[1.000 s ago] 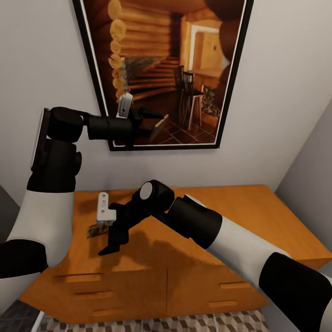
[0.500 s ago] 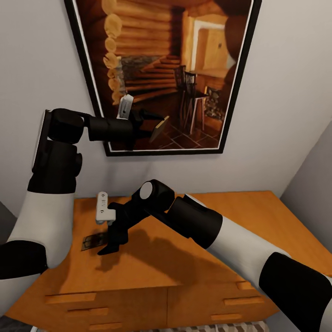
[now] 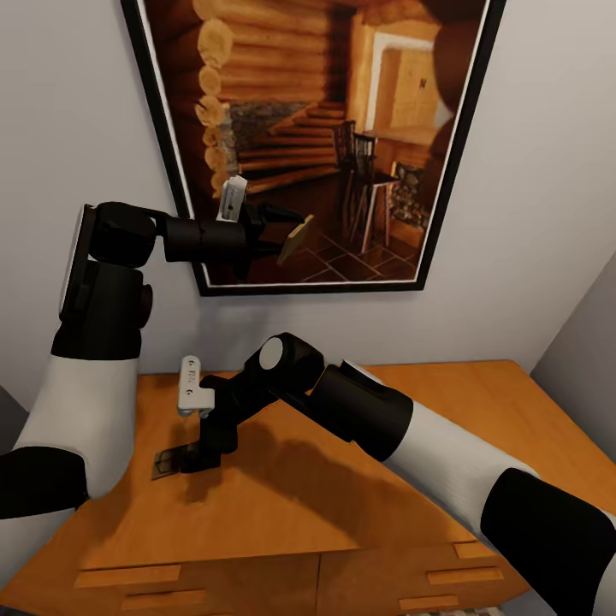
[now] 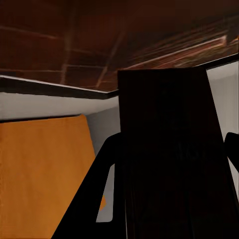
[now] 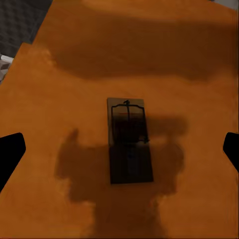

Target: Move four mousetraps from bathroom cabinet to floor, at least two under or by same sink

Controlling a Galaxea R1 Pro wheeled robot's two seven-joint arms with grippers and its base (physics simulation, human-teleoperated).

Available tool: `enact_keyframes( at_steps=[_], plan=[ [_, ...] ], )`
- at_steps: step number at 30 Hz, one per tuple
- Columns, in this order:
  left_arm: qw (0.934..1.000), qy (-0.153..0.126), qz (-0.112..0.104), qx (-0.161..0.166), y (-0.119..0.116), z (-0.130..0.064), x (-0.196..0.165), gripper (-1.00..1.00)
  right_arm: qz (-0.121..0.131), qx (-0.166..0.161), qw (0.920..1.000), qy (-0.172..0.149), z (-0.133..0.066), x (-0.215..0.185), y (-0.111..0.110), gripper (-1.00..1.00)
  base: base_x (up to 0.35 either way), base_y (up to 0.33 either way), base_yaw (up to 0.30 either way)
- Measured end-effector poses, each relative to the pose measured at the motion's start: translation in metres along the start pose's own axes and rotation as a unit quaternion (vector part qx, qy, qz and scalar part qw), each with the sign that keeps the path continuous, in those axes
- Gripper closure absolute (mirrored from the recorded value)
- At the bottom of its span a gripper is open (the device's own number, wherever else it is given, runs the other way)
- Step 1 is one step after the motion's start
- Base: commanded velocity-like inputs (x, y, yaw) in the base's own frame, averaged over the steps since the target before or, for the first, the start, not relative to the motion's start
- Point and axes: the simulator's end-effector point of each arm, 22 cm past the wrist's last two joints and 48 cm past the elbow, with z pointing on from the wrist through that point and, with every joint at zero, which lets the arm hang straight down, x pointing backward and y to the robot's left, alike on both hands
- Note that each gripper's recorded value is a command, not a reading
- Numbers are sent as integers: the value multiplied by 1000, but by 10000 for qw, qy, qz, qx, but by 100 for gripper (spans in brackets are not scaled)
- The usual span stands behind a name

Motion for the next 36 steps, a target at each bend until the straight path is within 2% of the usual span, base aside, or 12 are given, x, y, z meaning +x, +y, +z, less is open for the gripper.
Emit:
enact_keyframes(
  at_steps=[19, 21, 26, 36],
  plan=[
    [10000, 13, -30, 11, 3, 1, 1, 100, 0, 8, 10000, -7, 0, 0, 0, -100, 23, 17, 0],
    [9998, 4, -175, 17, 9, 2, 0, 100, 1, 16, 10000, -11, -2, -2, -3, -100, 0, 0, 0],
    [9995, 61, -297, -27, 22, 6, 7, 100, -4, 11, 10000, -10, -3, -3, -3, -100, 0, 0, 0],
    [9984, 164, -531, -26, 42, 12, 19, 100, 101, -182, 9998, -82, 10, 2, 18, -100, 31, 133, 0]
  ],
)
